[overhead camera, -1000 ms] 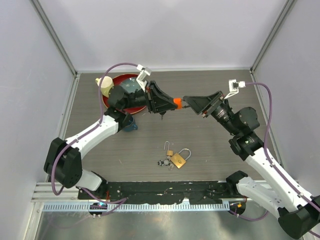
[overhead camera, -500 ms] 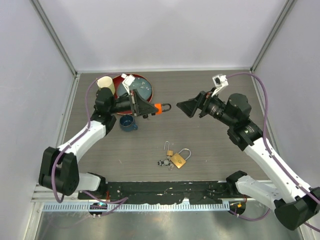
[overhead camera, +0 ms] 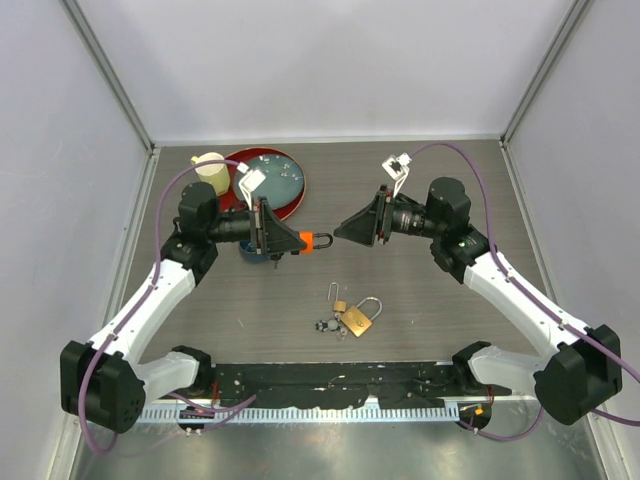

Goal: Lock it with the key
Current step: Lock the lock.

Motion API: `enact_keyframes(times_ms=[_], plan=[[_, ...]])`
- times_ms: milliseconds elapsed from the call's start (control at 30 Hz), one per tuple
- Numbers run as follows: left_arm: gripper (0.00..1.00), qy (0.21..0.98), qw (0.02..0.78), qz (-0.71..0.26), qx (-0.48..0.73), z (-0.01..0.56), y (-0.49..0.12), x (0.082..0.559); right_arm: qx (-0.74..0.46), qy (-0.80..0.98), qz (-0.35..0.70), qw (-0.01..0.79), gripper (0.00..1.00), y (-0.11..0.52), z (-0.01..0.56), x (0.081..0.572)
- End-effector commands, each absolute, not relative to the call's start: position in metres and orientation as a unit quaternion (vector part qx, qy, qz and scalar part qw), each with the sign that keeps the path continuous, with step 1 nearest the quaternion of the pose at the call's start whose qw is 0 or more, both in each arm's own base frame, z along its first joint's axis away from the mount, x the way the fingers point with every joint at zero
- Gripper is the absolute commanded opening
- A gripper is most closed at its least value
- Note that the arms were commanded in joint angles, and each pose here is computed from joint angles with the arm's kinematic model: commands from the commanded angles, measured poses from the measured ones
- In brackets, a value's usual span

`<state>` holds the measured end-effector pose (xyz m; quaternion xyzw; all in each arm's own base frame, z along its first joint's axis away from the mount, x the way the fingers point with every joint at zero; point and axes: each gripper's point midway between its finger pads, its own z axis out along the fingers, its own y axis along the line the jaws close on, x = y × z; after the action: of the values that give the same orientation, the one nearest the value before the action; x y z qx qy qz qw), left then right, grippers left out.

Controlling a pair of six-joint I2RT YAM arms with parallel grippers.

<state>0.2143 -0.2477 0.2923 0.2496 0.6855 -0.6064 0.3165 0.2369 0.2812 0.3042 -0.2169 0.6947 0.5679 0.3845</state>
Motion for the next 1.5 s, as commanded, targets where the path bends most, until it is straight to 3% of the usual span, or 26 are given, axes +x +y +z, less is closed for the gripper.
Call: enact_keyframes(times_ms=[0,700,833,1067,1333,1467], plan=[[0.00,0.672,0.321,-0.610,0.270,0.302,-0.246,0.205,-0.266,0.642,0.598,0.399,0.58,0.285,0.333,0.222],[0.00,0.634,0.326,-0.643,0.280,0.325,-0.249,0.199,-0.286,0.650,0.590,0.385,0.49,0.301,0.310,0.216],[0.00,0.635,0.321,-0.645,0.279,0.326,-0.250,0.202,-0.284,0.647,0.590,0.391,0.39,0.301,0.314,0.215],[0.00,0.632,0.316,-0.650,0.280,0.326,-0.252,0.204,-0.283,0.636,0.589,0.409,0.33,0.300,0.323,0.216],[0.00,0.625,0.316,-0.656,0.283,0.332,-0.254,0.202,-0.287,0.640,0.589,0.402,0.03,0.302,0.315,0.217],[0.00,0.620,0.316,-0.659,0.284,0.335,-0.256,0.202,-0.287,0.638,0.593,0.399,0.01,0.303,0.315,0.216]])
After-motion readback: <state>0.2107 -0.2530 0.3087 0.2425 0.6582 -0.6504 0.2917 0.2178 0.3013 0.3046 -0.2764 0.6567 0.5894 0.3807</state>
